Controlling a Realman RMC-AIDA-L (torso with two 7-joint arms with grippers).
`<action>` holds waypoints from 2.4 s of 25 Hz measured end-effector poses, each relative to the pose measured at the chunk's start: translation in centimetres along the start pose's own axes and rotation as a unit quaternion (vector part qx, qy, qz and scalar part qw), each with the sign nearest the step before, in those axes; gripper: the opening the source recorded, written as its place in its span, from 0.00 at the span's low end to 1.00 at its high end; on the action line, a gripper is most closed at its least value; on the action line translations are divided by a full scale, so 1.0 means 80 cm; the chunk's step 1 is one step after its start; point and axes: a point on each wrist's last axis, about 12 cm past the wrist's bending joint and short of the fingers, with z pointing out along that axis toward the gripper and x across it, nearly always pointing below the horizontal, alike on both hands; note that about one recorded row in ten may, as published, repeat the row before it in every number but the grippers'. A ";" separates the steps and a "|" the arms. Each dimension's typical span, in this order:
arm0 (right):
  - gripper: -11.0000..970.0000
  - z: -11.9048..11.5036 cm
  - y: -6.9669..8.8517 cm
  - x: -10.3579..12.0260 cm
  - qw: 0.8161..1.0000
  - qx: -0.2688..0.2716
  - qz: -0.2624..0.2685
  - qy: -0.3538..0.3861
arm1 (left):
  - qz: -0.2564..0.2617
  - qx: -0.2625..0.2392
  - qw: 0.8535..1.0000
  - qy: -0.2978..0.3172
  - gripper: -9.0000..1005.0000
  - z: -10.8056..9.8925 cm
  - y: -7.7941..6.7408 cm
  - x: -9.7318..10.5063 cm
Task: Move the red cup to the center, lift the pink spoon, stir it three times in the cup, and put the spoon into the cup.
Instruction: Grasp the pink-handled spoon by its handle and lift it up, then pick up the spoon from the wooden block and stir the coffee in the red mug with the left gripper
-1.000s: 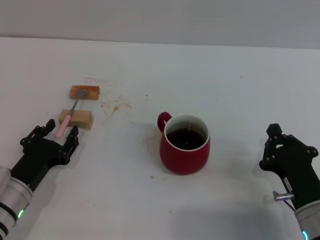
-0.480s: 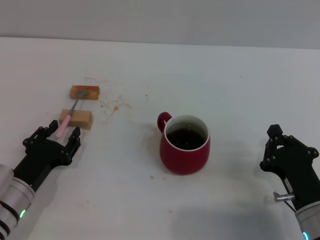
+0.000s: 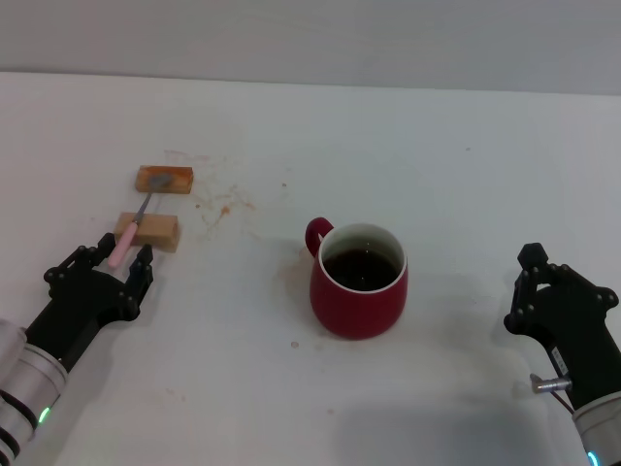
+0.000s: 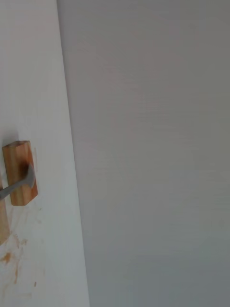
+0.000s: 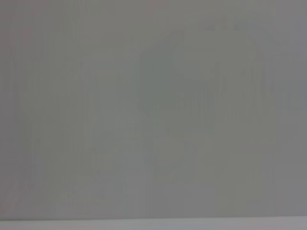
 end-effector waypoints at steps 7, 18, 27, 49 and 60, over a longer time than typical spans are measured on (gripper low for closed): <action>0.01 0.000 0.000 0.000 1.000 0.000 0.000 0.001 | -0.002 0.000 1.000 0.000 0.48 0.000 -0.001 0.000; 0.01 -0.002 0.001 0.001 1.000 -0.005 -0.002 0.001 | -0.002 -0.001 1.000 0.000 0.45 -0.001 -0.001 0.001; 0.01 -0.004 0.001 0.001 1.000 -0.007 -0.002 0.002 | -0.002 0.001 1.000 0.001 0.40 -0.002 -0.002 0.001; 0.01 -0.011 -0.001 0.005 1.000 -0.004 -0.005 0.007 | 0.019 0.020 0.998 -0.062 0.14 -0.002 -0.018 -0.018; 0.01 -0.020 -0.004 0.000 1.000 0.004 -0.007 -0.012 | 0.033 0.053 0.998 0.009 0.14 0.058 -0.010 -0.097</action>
